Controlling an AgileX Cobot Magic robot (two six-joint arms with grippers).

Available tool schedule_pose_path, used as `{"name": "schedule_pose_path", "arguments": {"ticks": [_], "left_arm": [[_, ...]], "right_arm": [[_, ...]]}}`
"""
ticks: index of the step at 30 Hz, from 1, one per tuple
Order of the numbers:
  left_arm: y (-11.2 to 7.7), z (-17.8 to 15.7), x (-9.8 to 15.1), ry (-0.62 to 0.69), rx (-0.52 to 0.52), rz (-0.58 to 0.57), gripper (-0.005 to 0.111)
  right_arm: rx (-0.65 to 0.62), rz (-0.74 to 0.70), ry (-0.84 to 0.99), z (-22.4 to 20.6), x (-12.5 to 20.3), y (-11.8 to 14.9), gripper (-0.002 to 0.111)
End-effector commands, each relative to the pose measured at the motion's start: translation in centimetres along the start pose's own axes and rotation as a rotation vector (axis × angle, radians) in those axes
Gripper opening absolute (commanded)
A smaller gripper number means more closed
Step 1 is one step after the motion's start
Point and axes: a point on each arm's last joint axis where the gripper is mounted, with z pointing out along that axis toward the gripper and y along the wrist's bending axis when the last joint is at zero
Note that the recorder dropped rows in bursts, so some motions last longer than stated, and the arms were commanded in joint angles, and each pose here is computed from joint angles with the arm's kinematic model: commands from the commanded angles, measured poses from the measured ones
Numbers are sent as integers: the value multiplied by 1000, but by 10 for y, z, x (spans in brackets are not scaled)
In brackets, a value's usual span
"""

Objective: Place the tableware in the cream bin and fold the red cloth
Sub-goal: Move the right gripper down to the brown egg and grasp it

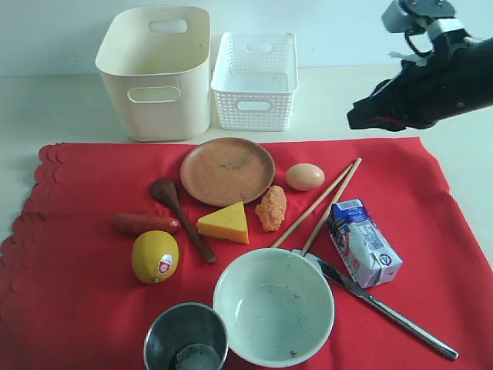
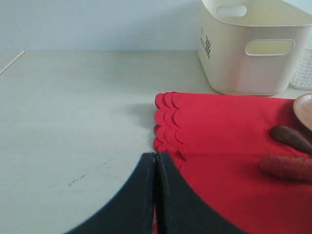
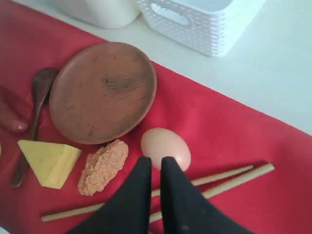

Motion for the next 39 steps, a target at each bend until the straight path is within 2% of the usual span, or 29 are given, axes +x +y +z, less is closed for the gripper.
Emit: {"name": "schedule_pose_path", "arguments": {"ticks": [1,4,6,9,15,24,39], "left_arm": [[0,0,0,-10,-2,-4,0],[0,0,0,-10,-2,-4,0],[0,0,0,-10,-2,-4,0],[0,0,0,-10,-2,-4,0],[0,0,0,-10,-2,-4,0],[0,0,0,-10,-2,-4,0],[0,0,0,-10,-2,-4,0]], "right_arm": [[-61,-266,38,32,-7,14,24],[-43,-358,42,51,-13,17,34],[-30,-407,60,64,-20,12,47],[-26,-459,81,73,-25,6,55],[-117,-525,162,86,-24,4,58],[-124,-649,281,108,-8,-10,58],[-149,-651,330,132,2,-21,58]]}}
